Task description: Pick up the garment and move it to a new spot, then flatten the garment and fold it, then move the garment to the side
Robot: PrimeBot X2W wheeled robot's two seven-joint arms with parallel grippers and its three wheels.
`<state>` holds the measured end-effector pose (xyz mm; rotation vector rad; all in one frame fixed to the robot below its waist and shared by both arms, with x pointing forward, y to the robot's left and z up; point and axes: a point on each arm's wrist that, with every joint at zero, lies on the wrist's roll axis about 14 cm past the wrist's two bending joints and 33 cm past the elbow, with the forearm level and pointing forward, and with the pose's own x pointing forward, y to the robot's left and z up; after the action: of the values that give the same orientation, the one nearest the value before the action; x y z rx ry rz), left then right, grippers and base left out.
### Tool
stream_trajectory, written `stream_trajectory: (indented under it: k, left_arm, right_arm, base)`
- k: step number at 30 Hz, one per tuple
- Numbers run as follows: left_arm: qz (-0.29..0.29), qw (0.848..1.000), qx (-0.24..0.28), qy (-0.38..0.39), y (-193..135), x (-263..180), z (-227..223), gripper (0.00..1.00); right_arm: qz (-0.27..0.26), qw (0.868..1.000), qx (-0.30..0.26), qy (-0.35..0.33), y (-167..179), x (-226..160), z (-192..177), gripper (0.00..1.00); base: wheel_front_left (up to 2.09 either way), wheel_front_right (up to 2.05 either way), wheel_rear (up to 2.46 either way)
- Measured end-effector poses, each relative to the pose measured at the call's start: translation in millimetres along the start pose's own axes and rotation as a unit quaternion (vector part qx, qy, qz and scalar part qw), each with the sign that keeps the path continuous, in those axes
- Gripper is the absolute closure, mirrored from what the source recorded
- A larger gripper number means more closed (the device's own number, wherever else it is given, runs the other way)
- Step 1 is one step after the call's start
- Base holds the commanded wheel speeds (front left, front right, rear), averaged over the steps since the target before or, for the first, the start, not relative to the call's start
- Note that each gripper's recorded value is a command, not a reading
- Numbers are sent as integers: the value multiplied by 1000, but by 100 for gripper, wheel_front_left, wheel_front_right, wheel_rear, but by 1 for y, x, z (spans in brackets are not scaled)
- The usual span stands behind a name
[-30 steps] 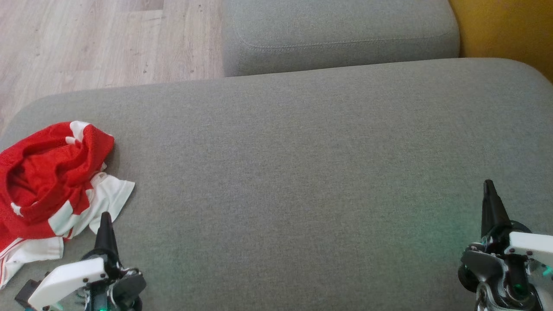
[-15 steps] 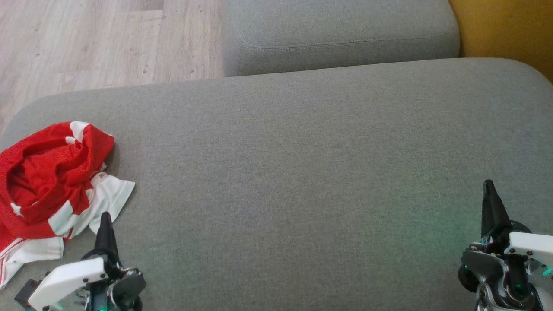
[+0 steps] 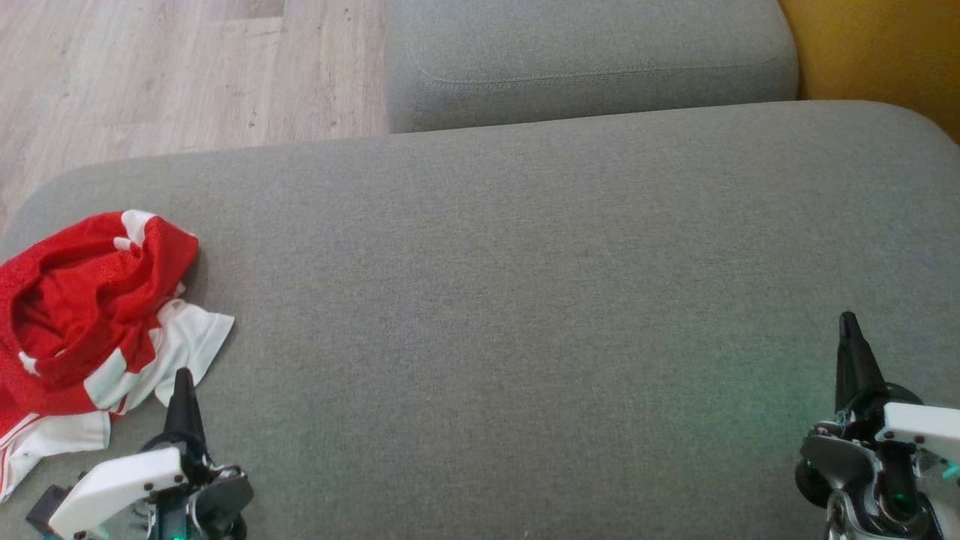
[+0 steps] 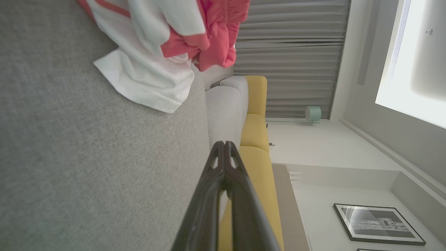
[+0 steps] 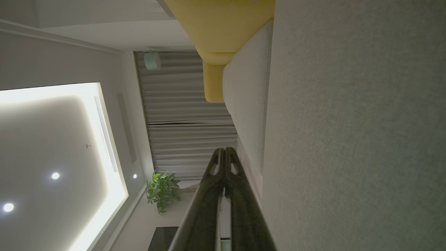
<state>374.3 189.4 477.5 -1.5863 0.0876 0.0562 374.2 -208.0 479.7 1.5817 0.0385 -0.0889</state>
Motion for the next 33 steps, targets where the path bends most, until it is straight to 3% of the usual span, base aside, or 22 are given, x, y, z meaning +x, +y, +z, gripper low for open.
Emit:
stream_trajectory:
  k: [28,29,33]
  left_arm:
    - [0,1000,0,0,0,0,0,100]
    - [1,1000,0,0,1,0,0,0]
    - [59,998,-8,-1,40,-16,-2,0]
  right_arm:
    - [0,1000,0,0,0,0,0,100]
    - [-1,1000,0,0,-1,0,0,0]
    - [-62,998,6,-2,-42,-18,0,0]
  base:
    - [0,0,0]
    - [0,0,0]
    - [0,0,0]
